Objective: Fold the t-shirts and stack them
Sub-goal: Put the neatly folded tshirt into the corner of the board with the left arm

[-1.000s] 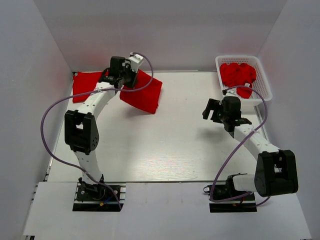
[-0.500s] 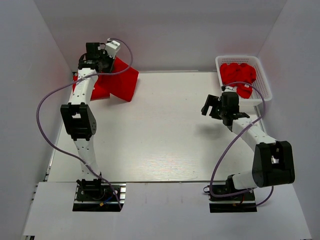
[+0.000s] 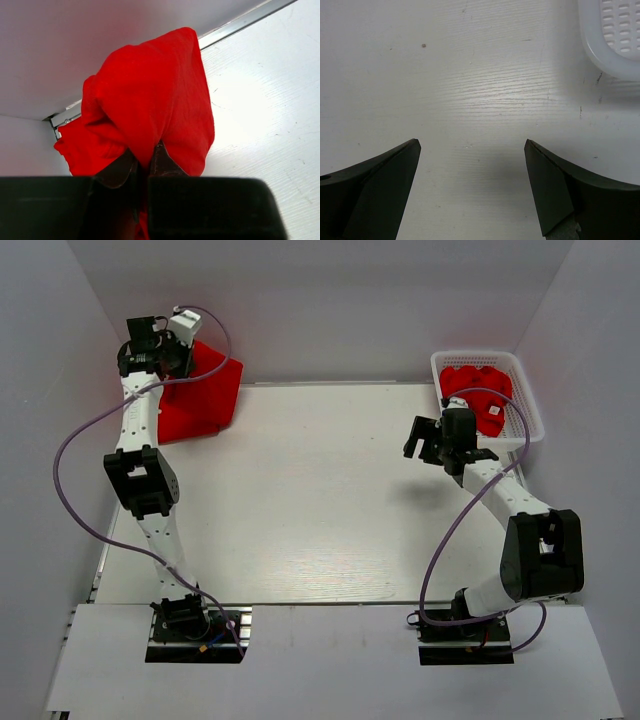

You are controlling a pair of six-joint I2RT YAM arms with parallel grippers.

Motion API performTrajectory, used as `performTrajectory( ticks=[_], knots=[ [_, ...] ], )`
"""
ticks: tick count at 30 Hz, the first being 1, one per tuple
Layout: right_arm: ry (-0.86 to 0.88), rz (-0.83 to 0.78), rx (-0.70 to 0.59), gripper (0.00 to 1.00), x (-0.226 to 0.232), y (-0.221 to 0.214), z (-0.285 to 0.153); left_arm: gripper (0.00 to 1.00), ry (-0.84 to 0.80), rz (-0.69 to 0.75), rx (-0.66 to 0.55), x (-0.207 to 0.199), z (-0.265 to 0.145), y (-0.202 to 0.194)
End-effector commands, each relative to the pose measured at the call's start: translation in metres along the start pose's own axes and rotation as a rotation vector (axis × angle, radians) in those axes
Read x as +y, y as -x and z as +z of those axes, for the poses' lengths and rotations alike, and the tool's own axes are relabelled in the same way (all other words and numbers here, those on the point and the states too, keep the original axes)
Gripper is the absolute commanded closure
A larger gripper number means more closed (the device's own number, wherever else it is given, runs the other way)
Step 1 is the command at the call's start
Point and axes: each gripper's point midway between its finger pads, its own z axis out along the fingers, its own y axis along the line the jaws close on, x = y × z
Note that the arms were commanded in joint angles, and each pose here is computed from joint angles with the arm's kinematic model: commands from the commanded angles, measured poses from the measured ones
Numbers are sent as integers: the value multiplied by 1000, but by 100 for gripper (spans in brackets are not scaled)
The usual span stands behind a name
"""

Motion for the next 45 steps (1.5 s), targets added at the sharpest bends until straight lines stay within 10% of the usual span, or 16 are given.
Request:
performTrajectory(
  ticks=[1,9,43,44,45],
  knots=[
    [14,-20,-43,10,6,20,-2,100,25,56,-131,12,-41,53],
    [46,8,-21,10,11,8,2,100,62,2,-208,37,-60,66],
    [-15,40,123,10,7,-4,41,100,498,-182,93,158,21,-109],
    [-19,37,136,10,6,-5,43,96,507,-192,96,159,24,-114],
    [-24,43,133,10,6,-2,44,55,528,-197,120,161,23,-121]
  ],
)
